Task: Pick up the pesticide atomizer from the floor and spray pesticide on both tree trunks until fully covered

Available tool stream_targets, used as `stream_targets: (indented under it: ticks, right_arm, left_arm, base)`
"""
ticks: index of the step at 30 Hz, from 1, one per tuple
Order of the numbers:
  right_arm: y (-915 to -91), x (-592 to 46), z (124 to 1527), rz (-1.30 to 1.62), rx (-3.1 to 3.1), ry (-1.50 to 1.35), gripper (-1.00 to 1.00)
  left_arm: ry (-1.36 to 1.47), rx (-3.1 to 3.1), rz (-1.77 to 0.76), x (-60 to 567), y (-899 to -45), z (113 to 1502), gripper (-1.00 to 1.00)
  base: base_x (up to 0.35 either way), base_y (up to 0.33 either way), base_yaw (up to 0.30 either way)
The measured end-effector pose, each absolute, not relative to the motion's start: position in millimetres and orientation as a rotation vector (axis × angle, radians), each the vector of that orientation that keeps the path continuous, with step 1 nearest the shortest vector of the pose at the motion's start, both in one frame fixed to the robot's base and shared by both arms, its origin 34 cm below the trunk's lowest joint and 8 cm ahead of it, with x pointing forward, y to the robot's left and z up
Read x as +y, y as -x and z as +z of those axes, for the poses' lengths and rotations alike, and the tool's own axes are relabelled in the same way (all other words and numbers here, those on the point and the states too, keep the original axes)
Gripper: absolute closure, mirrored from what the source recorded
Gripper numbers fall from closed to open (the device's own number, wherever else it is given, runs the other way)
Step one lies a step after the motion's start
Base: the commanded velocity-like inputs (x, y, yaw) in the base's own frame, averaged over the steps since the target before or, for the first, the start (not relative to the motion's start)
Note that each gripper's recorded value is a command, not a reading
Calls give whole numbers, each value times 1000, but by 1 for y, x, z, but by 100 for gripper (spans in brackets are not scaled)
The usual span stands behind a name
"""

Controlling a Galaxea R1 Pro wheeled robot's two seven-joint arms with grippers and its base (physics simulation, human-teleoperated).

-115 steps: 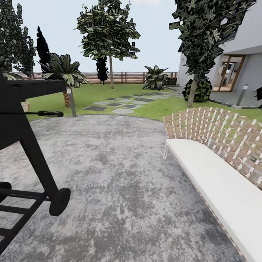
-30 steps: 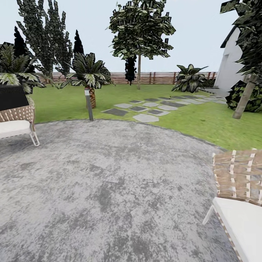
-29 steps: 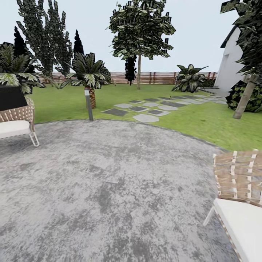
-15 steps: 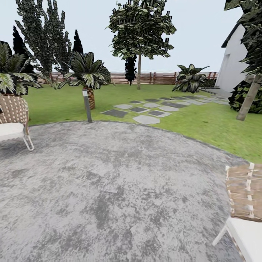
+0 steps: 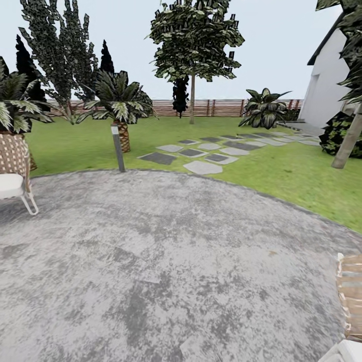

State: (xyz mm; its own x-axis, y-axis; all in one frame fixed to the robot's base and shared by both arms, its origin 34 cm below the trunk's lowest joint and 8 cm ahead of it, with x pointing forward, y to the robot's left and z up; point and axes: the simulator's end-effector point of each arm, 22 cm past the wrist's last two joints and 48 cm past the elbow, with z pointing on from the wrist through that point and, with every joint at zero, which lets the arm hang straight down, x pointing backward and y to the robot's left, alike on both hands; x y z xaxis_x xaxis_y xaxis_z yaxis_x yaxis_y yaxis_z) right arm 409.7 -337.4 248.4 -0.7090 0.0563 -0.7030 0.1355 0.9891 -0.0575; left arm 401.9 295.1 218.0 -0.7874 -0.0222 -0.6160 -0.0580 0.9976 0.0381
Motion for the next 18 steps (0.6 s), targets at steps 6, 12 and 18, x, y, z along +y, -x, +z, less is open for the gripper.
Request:
stream_targets:
  ticks: [6,12,18]
  right_arm:
    - [-410,-337,248,-134,2359,-133,-100]
    - [-410,-337,248,-134,2359,-133,-100]
    - [-410,-337,248,-134,2359,-132,-100]
  left_arm:
    - [55,2477,72,295,-402,218,-100]
    - [55,2477,72,295,-402,218,-100]
    - [56,2477,72,295,-402,218,-100]
  base:
    - [340,0,0]
    - [340,0,0]
    - [340,0,0]
